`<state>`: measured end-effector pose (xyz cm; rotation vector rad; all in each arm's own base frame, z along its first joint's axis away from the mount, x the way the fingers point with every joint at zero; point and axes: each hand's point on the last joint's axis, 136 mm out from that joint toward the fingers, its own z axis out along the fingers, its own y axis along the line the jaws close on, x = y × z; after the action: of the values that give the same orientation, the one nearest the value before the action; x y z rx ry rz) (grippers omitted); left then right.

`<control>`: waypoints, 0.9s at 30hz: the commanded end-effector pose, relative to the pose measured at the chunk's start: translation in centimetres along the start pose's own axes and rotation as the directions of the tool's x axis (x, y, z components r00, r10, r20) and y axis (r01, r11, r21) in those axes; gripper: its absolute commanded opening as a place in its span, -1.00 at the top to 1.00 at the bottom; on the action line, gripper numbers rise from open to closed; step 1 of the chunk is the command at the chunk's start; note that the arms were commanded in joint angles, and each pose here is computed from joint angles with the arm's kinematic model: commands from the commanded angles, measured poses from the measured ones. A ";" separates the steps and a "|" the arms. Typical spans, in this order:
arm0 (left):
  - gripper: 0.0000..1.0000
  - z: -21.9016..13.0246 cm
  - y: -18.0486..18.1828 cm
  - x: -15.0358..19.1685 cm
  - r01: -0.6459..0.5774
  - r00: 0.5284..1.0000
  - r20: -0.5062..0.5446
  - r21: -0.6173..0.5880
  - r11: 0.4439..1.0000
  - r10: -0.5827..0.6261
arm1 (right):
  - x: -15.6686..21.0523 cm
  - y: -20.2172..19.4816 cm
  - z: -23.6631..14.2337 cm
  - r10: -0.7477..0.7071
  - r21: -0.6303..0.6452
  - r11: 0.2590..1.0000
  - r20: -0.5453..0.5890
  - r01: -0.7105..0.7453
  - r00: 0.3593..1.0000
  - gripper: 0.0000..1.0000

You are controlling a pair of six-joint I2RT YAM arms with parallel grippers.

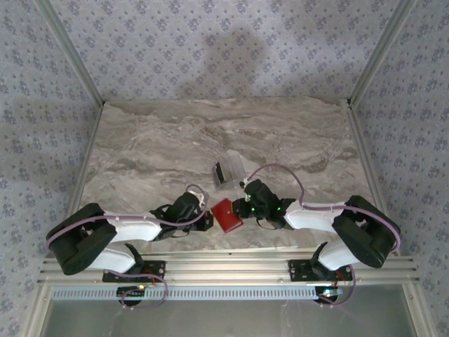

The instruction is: Put the credit cards into the card holder

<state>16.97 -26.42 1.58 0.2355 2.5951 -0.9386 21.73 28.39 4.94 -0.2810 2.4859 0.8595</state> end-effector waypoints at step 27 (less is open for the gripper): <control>1.00 3.5 1.0 0.1 0.028 1.000 -0.005 -0.095 0.995 -0.029 | 2.8 3.0 0.1 0.005 -0.168 0.986 -0.073 -0.018 0.997 0.39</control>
<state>18.24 -29.20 1.30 0.2138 2.5680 -0.9561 21.15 31.44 7.72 -0.2913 2.3661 1.1527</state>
